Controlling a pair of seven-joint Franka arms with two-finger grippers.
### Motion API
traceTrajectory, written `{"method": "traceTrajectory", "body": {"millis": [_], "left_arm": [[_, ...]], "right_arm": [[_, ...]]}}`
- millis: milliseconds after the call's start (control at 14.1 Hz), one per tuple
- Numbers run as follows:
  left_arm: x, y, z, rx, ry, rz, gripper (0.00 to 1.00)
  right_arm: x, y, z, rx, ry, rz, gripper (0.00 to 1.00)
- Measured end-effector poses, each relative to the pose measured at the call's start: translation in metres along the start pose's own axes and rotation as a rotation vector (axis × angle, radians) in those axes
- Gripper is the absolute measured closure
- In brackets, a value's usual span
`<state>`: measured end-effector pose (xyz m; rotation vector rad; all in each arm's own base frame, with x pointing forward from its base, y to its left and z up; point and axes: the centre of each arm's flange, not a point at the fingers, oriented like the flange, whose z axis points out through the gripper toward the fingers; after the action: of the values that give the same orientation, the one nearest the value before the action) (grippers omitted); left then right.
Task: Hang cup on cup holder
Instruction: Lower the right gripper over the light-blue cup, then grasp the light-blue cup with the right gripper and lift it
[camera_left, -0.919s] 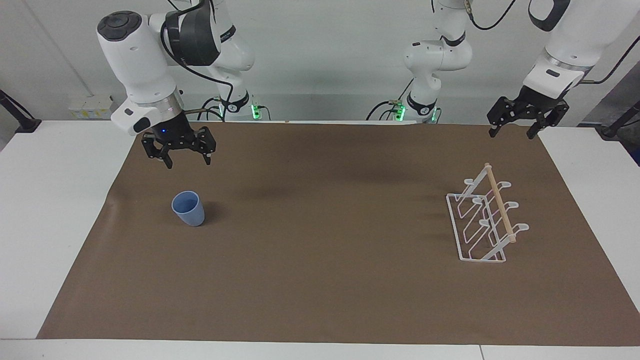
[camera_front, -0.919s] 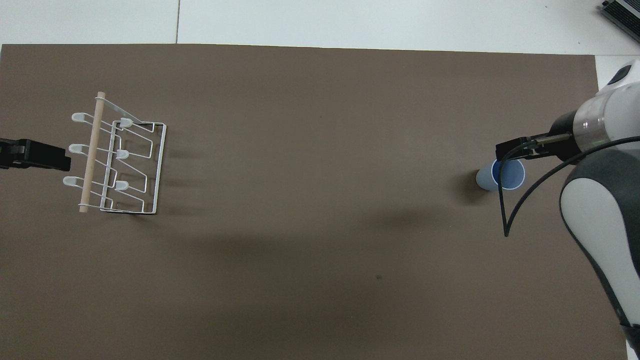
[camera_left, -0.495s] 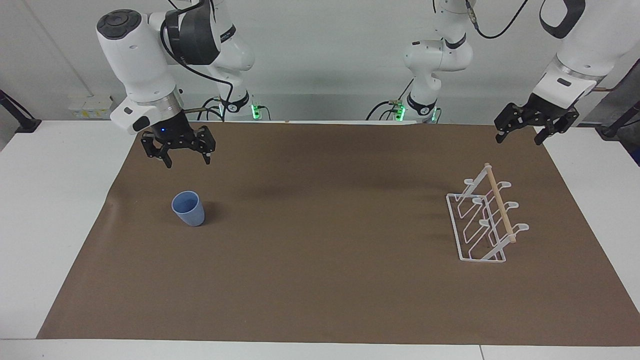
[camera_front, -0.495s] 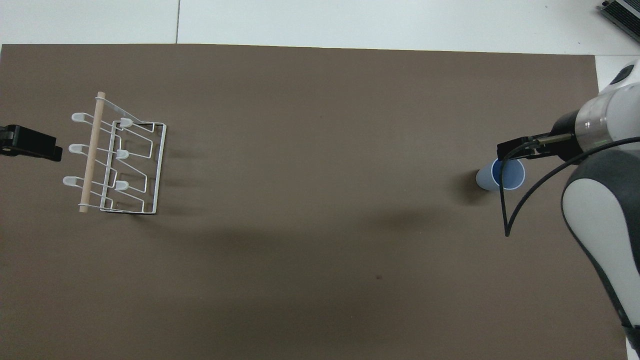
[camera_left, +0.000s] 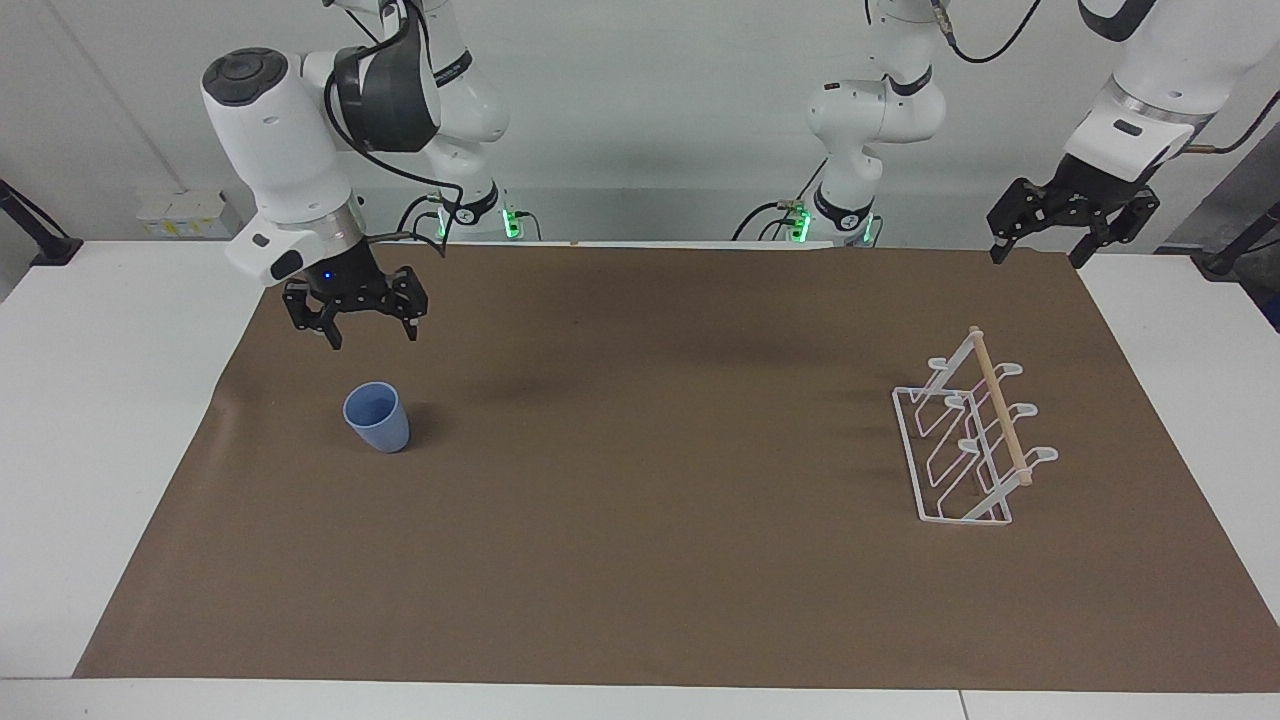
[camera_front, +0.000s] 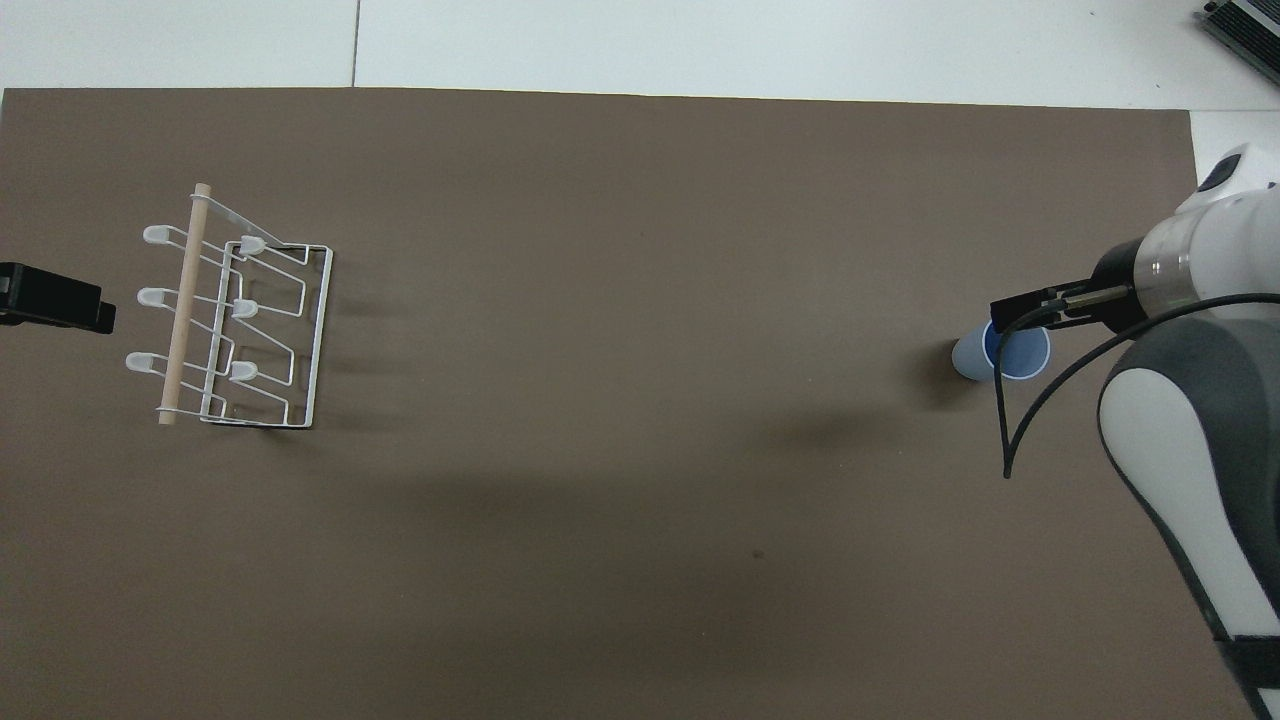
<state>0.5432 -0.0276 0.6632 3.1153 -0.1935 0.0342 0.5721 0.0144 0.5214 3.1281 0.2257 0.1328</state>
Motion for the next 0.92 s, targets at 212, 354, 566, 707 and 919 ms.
{"method": "traceTrajectory", "body": {"millis": [212, 354, 566, 707, 919], "left_arm": [[0.0, 0.0, 0.001, 0.0, 0.001, 0.0, 0.0], [0.001, -0.001, 0.004, 0.0, -0.003, -0.001, 0.0], [0.003, -0.002, 0.007, 0.002, 0.006, -0.002, 0.0], [0.004, -0.002, 0.012, 0.008, 0.011, -0.002, 0.0], [0.004, -0.003, 0.015, 0.009, 0.012, -0.003, 0.0]], "right_arm": [[-0.007, 0.004, 0.038, -0.001, 0.009, 0.002, 0.0], [-0.01, 0.005, 0.062, 0.002, 0.02, 0.003, 0.0], [-0.002, 0.008, 0.092, 0.018, 0.054, 0.006, 0.0], [0.003, 0.01, 0.109, 0.031, 0.067, 0.01, 0.0], [0.005, 0.012, 0.133, 0.046, 0.078, 0.014, 0.0]]}}
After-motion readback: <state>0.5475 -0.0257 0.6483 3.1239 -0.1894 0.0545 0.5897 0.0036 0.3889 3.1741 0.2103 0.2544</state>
